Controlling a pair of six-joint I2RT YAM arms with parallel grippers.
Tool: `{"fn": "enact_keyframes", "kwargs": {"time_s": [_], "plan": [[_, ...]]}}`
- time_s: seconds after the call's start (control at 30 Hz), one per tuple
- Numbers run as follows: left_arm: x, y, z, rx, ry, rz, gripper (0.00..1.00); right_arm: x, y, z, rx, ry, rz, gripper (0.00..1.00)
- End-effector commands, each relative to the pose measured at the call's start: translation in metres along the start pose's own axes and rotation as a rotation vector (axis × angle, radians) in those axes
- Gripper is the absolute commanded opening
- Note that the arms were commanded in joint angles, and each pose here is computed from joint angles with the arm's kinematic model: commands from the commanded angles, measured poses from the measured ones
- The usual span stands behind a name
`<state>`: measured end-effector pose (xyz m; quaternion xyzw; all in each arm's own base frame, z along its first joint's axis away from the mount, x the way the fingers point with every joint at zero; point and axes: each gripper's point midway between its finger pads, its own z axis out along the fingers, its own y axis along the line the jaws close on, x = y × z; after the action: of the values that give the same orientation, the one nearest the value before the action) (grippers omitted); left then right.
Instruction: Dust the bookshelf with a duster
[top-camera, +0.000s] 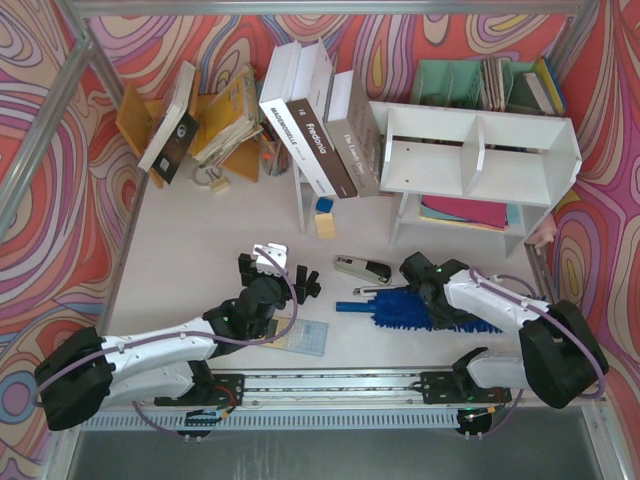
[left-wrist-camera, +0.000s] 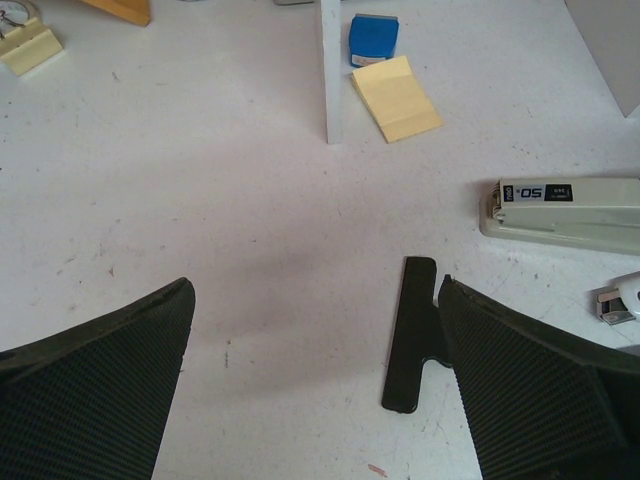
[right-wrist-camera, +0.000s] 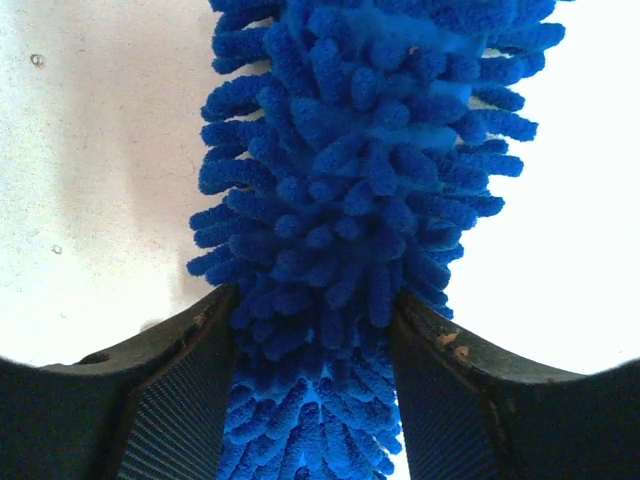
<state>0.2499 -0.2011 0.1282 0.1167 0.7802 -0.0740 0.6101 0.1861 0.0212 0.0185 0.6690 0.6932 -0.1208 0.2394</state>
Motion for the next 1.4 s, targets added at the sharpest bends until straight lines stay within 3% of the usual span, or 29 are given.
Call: {"fn": "enact_keyframes", "kwargs": {"time_s": [0.0, 0.37, 0.7, 0.97, 1.27, 1.37], "plan": [[-0.002, 0.003, 0.002, -0.017, -0.013, -0.006, 0.98, -0.012, -0.007, 0.0, 0.016, -0.041, 0.024, 0.52], [0.001, -0.004, 0.003, 0.014, 0.001, 0.0, 0.98, -0.021, -0.009, -0.009, -0.032, -0.033, 0.056, 0.26], [0.0, -0.071, -0.011, 0.361, 0.141, 0.002, 0.98, -0.025, -0.003, -0.016, -0.081, -0.024, 0.052, 0.04], [-0.015, -0.123, -0.031, 0.615, 0.251, -0.022, 0.98, -0.032, 0.007, -0.033, -0.164, 0.004, 0.085, 0.0], [0.028, -0.161, -0.046, 0.8, 0.498, 0.067, 0.88, -0.035, 0.017, -0.044, -0.213, 0.023, 0.107, 0.0], [0.034, -0.166, -0.05, 0.828, 0.521, 0.091, 0.87, -0.036, 0.018, -0.045, -0.221, 0.024, 0.111, 0.0]]}}
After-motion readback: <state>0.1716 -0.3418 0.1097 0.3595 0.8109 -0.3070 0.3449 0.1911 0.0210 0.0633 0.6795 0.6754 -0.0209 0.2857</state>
